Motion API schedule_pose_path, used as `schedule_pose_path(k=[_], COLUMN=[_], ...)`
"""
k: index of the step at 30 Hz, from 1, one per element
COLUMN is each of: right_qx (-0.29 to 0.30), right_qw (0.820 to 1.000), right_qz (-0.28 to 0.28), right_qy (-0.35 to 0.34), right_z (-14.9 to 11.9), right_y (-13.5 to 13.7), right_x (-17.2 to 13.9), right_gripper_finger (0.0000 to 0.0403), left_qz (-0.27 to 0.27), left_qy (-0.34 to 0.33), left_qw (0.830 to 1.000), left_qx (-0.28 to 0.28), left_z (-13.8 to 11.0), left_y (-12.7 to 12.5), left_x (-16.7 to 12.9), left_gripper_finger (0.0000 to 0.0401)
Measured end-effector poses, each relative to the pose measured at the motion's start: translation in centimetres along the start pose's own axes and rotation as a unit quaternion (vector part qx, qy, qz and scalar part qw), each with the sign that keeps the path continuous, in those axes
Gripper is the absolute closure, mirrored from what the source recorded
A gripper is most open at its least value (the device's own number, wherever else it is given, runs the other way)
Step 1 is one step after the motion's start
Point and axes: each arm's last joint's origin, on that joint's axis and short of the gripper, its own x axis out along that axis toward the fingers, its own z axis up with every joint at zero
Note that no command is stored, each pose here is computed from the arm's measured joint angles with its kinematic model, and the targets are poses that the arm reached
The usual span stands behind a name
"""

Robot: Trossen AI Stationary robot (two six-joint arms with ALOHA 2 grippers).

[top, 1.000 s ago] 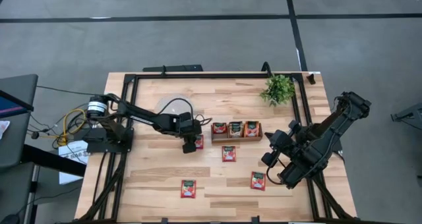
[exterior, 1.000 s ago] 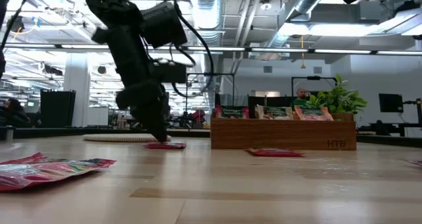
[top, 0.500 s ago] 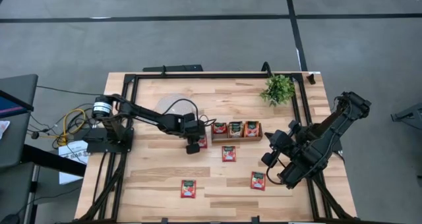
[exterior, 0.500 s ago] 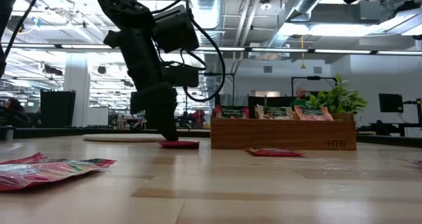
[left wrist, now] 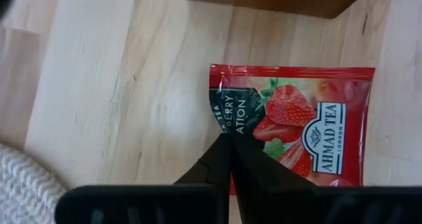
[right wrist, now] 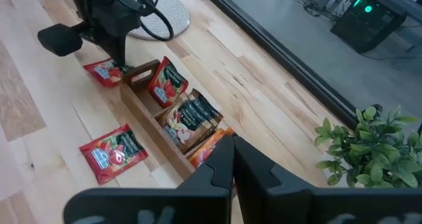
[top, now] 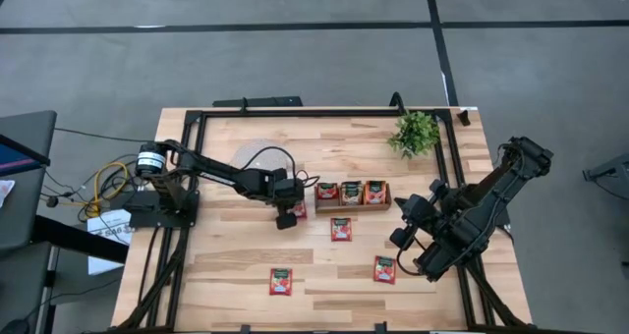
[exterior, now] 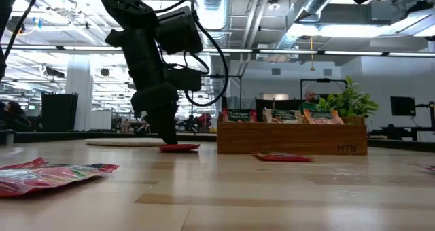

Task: Pick & Place Tea
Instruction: Put the red tea bag into the left section of the wooden organizer

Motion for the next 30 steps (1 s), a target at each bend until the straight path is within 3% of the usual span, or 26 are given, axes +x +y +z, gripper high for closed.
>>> schedule_pose_path(k=[6, 18, 23, 30], right_qx=[0.001, 0.001, 0.003, 0.007], right_qw=[1.000, 1.000, 1.000, 1.000], right_qz=[0.001, 0.002, 0.003, 0.005], right_qy=[0.000, -0.001, -0.002, -0.002], right_z=[0.0, 0.0, 0.0, 0.0], right_y=[0.0, 0.1, 0.1, 0.2], right_x=[0.0, 0.0, 0.0, 0.0], right_gripper_finger=[0.0403, 0.0403, 0.0403, 0.0403], left_qz=[0.018, 0.055, 0.098, 0.103], left_qy=[0.006, -0.100, -0.172, -0.274], left_qw=[1.000, 0.993, 0.980, 0.956], left_qx=[-0.011, -0.036, -0.021, 0.003], left_z=[-0.7, -0.1, 2.0, 5.3], left_y=[0.5, 0.3, -0.7, -2.3], left_x=[-2.6, -8.7, -11.0, -14.0], left_gripper_finger=[0.0401, 0.0401, 0.0401, 0.0401])
